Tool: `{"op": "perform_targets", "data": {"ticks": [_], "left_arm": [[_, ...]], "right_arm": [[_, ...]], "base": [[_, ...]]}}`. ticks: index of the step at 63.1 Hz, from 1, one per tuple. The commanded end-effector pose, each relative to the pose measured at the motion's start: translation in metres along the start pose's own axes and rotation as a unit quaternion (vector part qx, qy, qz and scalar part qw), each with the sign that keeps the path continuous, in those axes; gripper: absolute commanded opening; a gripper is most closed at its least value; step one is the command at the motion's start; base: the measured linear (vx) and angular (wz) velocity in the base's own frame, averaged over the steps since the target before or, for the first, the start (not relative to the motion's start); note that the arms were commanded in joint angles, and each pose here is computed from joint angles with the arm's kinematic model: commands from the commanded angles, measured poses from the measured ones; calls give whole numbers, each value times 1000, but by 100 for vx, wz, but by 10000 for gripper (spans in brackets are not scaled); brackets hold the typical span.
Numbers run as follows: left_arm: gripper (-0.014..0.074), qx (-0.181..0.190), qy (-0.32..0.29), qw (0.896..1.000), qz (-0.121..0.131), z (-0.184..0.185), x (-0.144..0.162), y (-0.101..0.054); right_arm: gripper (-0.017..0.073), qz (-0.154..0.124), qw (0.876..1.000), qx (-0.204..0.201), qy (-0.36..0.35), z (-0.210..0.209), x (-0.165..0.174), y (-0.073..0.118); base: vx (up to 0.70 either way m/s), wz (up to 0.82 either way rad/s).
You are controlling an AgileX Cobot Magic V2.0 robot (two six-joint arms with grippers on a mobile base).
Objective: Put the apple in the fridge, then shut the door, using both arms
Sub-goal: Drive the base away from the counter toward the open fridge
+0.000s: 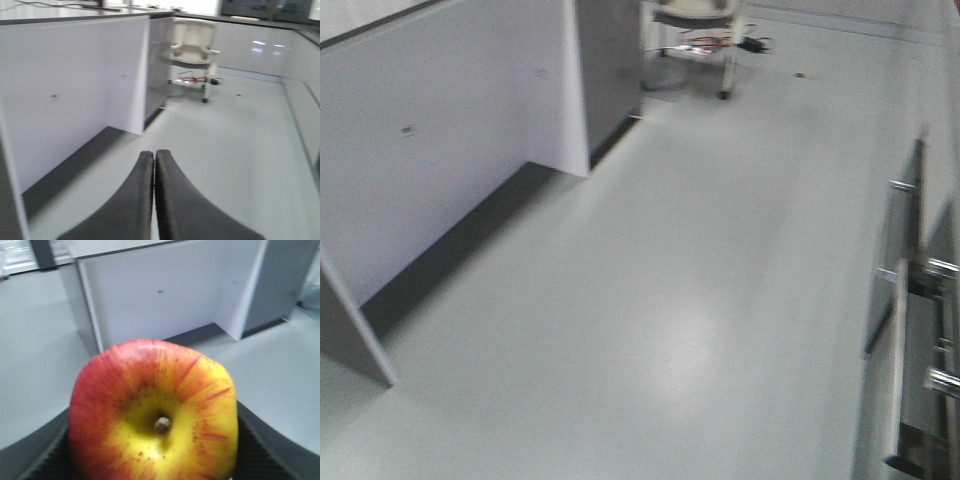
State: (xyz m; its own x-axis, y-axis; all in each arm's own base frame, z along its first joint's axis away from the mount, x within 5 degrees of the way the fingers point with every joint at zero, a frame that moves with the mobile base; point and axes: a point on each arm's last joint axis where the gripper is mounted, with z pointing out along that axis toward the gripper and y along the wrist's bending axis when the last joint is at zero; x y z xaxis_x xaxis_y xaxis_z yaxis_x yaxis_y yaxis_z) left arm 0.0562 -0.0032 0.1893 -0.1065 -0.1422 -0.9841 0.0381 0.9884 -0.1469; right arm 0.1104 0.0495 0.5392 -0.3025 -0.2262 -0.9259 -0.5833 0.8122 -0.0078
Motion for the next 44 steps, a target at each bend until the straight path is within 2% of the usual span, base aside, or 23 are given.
{"op": "perform_targets", "data": {"ticks": [1,26,44], "left_arm": [[-6,6,-33,999,-9,0,0,0],[-6,6,-33,999,-9,0,0,0],[-6,6,-33,999,-9,0,0,0]], "right_arm": [[-3,0,1000,-11,-23,-4,-5,4],[-3,0,1000,-11,-23,-4,-5,4],[-3,0,1000,-11,-23,-4,-5,4]], "base": [[-4,74],[-4,68],[0,51]]}}
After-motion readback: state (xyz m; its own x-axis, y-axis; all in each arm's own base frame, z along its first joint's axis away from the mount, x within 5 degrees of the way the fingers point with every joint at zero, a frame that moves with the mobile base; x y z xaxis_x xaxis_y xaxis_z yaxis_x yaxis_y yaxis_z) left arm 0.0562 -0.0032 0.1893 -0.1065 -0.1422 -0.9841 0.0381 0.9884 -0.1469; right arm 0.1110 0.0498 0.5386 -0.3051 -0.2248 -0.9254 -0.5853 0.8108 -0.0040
